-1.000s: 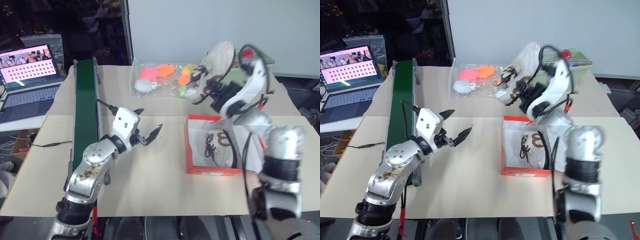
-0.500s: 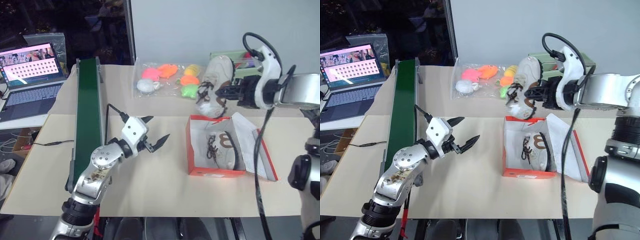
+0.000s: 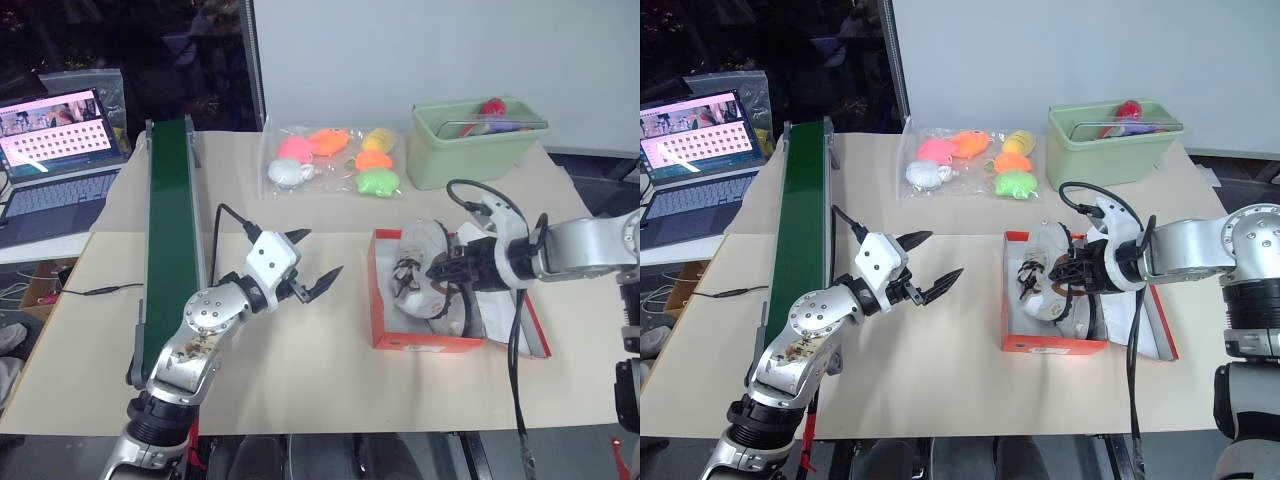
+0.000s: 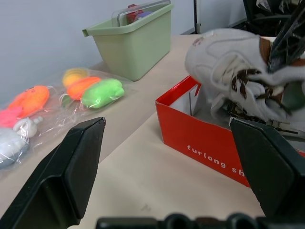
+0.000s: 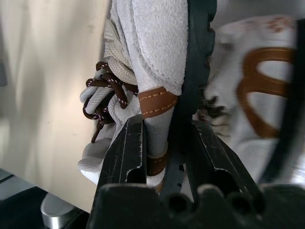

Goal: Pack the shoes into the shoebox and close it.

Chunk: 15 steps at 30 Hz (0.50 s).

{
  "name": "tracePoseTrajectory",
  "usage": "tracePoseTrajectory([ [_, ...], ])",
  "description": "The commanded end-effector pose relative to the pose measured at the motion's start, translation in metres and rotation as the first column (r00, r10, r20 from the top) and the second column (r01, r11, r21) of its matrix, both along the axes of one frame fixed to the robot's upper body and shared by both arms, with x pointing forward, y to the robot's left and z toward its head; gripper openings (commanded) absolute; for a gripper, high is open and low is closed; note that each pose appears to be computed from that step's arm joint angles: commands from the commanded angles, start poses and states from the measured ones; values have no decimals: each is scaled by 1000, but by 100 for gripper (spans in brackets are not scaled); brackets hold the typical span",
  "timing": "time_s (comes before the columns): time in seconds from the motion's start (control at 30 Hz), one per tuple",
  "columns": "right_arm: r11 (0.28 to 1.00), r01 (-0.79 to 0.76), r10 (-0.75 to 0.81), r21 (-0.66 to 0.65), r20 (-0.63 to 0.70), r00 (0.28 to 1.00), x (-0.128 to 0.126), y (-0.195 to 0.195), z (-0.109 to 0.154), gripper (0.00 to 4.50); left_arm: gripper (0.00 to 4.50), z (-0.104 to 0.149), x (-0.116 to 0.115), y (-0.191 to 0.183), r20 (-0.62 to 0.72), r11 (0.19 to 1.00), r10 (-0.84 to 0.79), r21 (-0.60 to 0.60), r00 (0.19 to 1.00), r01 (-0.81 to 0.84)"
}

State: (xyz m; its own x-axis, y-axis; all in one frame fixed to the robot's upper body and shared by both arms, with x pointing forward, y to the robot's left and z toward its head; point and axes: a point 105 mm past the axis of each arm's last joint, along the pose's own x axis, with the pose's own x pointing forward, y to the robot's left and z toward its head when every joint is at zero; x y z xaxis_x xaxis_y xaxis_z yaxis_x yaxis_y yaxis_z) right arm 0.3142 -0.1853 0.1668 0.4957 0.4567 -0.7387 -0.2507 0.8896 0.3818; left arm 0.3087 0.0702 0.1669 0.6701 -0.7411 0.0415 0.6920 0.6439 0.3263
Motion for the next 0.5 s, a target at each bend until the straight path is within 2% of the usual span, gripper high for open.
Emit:
tracePoseTrajectory([
  [0.03, 999, -23, 23, 27, -1, 1000, 2, 13, -5, 113, 447, 13, -8, 0, 46, 1000, 5, -17, 999, -4],
  [0.27, 998, -53, 51, -21, -74, 996, 0, 9, -27, 113, 447, 18, -9, 3, 50, 1000, 23, -19, 998, -23],
  [0.5, 997, -64, 60, -50, -68, 996, 8, 4, -28, 113, 447, 18, -11, 4, 47, 999, 38, -19, 998, -37],
])
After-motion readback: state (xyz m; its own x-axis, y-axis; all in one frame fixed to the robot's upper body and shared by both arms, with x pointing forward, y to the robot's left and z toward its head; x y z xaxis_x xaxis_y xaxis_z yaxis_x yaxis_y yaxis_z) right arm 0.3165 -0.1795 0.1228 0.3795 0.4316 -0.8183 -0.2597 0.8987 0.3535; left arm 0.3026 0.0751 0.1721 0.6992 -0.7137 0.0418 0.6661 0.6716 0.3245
